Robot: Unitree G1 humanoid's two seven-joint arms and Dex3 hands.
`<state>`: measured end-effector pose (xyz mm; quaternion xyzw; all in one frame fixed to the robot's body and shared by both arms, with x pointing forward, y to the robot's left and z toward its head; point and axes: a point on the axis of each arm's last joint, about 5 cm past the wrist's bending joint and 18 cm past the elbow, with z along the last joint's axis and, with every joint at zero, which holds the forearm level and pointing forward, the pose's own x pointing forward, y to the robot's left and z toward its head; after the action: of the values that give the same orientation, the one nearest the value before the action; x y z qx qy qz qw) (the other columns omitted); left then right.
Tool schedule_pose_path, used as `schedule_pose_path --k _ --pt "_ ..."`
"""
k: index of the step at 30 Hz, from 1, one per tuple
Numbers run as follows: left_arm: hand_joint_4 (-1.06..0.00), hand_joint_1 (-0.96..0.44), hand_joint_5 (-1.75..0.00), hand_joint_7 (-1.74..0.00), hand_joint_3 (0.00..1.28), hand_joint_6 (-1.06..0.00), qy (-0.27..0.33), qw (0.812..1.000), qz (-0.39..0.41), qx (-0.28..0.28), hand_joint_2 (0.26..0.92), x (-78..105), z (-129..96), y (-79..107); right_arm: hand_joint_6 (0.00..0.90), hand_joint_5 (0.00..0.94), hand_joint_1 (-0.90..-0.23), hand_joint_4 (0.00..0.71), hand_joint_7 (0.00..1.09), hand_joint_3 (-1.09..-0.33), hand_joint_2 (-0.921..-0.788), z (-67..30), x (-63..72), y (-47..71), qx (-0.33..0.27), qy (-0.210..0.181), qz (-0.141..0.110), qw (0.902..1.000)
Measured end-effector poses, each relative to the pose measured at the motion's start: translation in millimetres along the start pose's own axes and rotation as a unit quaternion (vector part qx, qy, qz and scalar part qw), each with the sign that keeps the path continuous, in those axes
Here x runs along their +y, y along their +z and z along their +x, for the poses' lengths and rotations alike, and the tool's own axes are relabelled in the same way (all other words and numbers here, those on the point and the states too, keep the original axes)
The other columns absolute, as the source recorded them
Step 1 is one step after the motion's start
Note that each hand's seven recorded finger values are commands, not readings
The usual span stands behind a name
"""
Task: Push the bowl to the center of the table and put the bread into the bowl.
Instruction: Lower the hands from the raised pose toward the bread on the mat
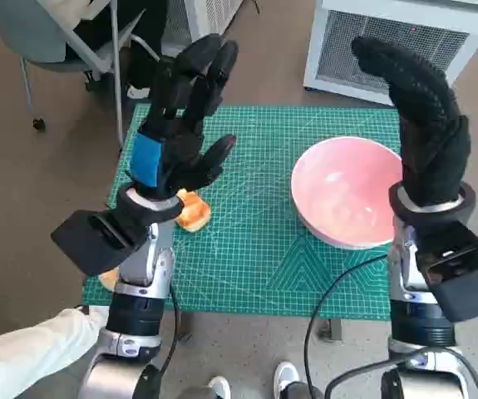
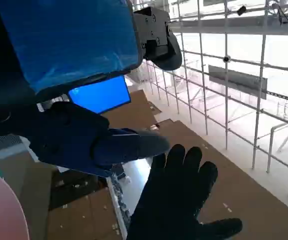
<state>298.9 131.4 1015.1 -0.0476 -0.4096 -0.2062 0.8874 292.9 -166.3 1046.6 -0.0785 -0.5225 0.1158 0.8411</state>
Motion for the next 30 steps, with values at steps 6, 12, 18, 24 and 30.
schedule_pose_path --k 6,12,18,24,30 --pt "-0.25 -0.48 -0.01 -0.73 0.35 -0.03 0.002 1.000 -0.004 -0.001 0.921 0.8 -0.5 -0.2 0.000 0.000 -0.571 0.257 0.59 -0.739 -0.921 -0.5 0.0 -0.6 0.001 0.005 0.001 1.0000" --pt "-0.26 -0.47 -0.01 -0.73 0.35 -0.04 0.004 1.000 -0.011 -0.003 0.921 1.8 -1.2 -0.7 0.000 0.000 -0.570 0.254 0.59 -0.737 -0.921 -1.1 0.0 -1.2 0.002 0.007 0.001 1.0000" --pt "-0.27 -0.46 -0.02 -0.74 0.35 -0.04 0.005 1.000 -0.010 -0.006 0.921 2.5 -1.5 -0.5 -0.001 0.000 -0.569 0.249 0.58 -0.737 -0.921 -1.6 0.0 -1.7 0.001 0.007 0.000 1.0000" --pt "-0.27 -0.46 -0.02 -0.74 0.35 -0.04 0.005 1.000 -0.008 -0.010 0.921 2.3 -1.6 -0.2 0.000 0.000 -0.557 0.248 0.58 -0.739 -0.921 -3.0 -2.0 -1.8 0.002 0.006 -0.003 1.0000" --pt "-0.27 -0.45 -0.02 -0.74 0.35 -0.04 0.005 1.000 -0.007 -0.012 0.921 2.7 -1.7 0.0 0.001 0.002 -0.557 0.252 0.58 -0.746 -0.921 -15.0 -19.0 -1.8 0.012 -0.010 -0.031 0.9994"
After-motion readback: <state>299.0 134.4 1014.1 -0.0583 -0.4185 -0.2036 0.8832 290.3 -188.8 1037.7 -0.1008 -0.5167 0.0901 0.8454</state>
